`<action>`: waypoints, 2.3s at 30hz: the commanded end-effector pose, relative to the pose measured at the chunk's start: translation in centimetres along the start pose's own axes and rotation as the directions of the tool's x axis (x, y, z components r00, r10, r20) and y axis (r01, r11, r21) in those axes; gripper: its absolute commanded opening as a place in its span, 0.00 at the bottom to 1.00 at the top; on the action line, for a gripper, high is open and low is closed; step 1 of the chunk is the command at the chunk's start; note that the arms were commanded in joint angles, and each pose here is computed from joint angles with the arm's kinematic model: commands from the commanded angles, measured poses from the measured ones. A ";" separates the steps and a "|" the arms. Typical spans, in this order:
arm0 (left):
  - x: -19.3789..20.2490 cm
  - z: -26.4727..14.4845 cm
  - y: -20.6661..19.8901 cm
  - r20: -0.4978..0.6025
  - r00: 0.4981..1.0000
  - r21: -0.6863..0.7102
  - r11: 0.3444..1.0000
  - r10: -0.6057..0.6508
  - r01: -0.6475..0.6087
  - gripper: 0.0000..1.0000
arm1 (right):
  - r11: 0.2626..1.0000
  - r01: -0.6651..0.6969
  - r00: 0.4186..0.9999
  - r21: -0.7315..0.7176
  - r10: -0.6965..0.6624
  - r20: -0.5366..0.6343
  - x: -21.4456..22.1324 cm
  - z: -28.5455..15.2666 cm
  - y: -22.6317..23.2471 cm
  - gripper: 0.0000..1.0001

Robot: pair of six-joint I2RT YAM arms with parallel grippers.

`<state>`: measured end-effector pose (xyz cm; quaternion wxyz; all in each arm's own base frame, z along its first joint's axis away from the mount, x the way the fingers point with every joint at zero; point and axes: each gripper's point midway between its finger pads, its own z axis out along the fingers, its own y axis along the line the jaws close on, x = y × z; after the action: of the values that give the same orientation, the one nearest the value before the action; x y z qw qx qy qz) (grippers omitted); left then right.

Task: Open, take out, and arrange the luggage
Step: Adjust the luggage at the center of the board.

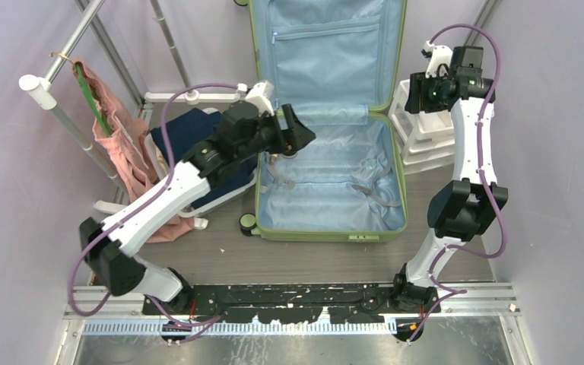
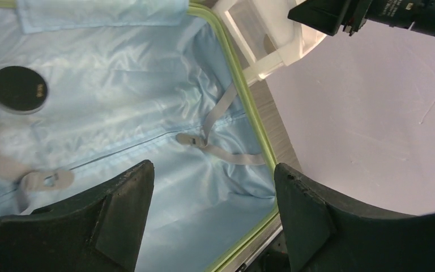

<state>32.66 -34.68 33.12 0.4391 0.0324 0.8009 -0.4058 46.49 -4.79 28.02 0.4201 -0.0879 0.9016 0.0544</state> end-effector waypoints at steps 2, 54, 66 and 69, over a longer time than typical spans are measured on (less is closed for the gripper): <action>-0.4 -3.6 2.3 0.073 0.997 -0.062 0.997 0.040 -0.035 0.78 | 0.996 0.061 0.998 0.070 -0.060 -0.021 -0.1 0.5 -0.3 0.45; -3.8 -3.0 2.6 0.089 0.990 0.127 0.987 -0.109 0.098 0.88 | 0.977 0.037 0.997 0.211 -0.050 0.060 2.8 -5.2 2.2 0.17; -3.5 -3.1 2.2 0.065 0.988 0.138 0.982 -0.137 0.127 0.88 | 0.983 0.055 0.995 0.175 -0.068 0.068 2.0 -6.6 2.5 0.66; -3.6 -3.4 2.1 0.066 0.988 0.143 0.982 -0.138 0.127 0.88 | 0.992 0.016 0.995 0.127 -0.029 0.100 1.2 -9.3 2.4 0.74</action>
<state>33.52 -29.84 31.22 0.4089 -0.0163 0.7888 -0.4586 39.42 -3.73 26.93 0.4100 -0.0697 0.9090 -0.0269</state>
